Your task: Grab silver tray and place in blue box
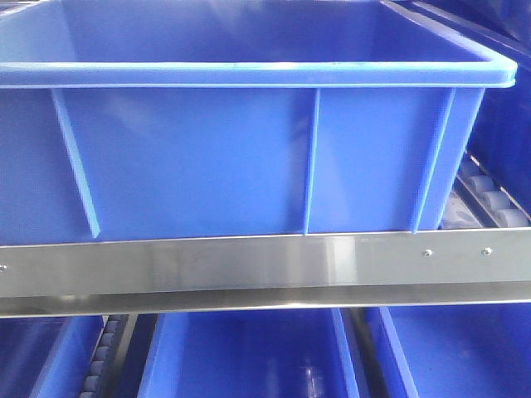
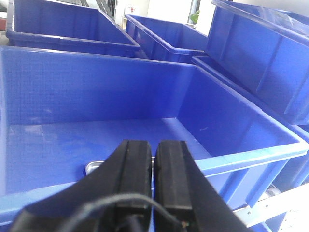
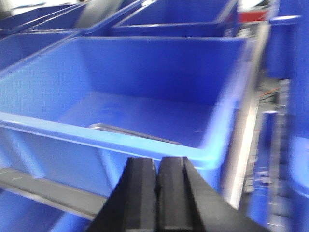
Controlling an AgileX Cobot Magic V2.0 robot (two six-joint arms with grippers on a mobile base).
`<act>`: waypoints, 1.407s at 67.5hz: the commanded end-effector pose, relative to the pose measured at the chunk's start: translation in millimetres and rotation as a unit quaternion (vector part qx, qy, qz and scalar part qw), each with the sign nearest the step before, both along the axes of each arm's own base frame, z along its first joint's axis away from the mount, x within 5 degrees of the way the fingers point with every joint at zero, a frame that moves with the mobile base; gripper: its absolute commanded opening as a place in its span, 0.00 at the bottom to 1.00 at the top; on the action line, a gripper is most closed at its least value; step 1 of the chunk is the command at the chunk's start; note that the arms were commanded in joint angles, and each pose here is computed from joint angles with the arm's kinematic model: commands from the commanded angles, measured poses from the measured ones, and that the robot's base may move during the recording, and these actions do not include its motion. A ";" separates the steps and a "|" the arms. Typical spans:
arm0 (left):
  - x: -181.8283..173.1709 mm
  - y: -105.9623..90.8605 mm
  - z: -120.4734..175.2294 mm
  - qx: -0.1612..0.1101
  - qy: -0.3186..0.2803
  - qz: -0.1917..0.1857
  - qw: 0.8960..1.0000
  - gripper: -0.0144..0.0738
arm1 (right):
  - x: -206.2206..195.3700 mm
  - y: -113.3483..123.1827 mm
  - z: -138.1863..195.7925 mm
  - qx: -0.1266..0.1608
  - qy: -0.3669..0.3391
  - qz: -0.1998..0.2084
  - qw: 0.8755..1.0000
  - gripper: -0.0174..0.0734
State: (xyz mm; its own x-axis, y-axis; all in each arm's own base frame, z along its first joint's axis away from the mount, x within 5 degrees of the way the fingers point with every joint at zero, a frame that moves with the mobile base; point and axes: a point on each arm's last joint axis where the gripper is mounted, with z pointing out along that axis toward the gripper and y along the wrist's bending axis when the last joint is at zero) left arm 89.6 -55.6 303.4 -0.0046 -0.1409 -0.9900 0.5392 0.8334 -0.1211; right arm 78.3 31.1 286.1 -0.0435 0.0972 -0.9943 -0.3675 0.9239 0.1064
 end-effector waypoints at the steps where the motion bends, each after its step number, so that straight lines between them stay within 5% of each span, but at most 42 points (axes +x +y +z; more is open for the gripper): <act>1: -3.2 -2.9 15.7 -0.022 -0.041 -0.023 0.999 0.16 | -7.0 -9.8 4.9 -0.004 -0.081 -0.047 0.996 0.25; 6: -3.2 -2.9 15.7 -0.022 -0.041 -0.023 0.999 0.16 | -13.6 -18.1 -8.8 -0.029 -0.108 -0.096 0.989 0.25; 21: -3.2 -2.9 15.7 -0.022 -0.041 -0.023 0.999 0.16 | -27.9 -28.1 -48.2 -0.028 -0.137 -0.165 0.976 0.25; 79: -3.3 -3.3 13.7 -0.021 -0.041 -0.025 0.999 0.16 | -26.4 -28.2 -63.1 -0.028 -0.128 -0.167 0.977 0.25; 85: -0.7 3.6 5.6 -0.029 0.004 0.013 0.999 0.16 | -26.4 -28.2 -63.1 -0.028 -0.128 -0.167 0.977 0.25; 95: -9.7 19.2 -4.0 0.074 -0.037 0.074 0.994 0.16 | -26.4 -28.2 -63.1 -0.028 -0.128 -0.167 0.977 0.25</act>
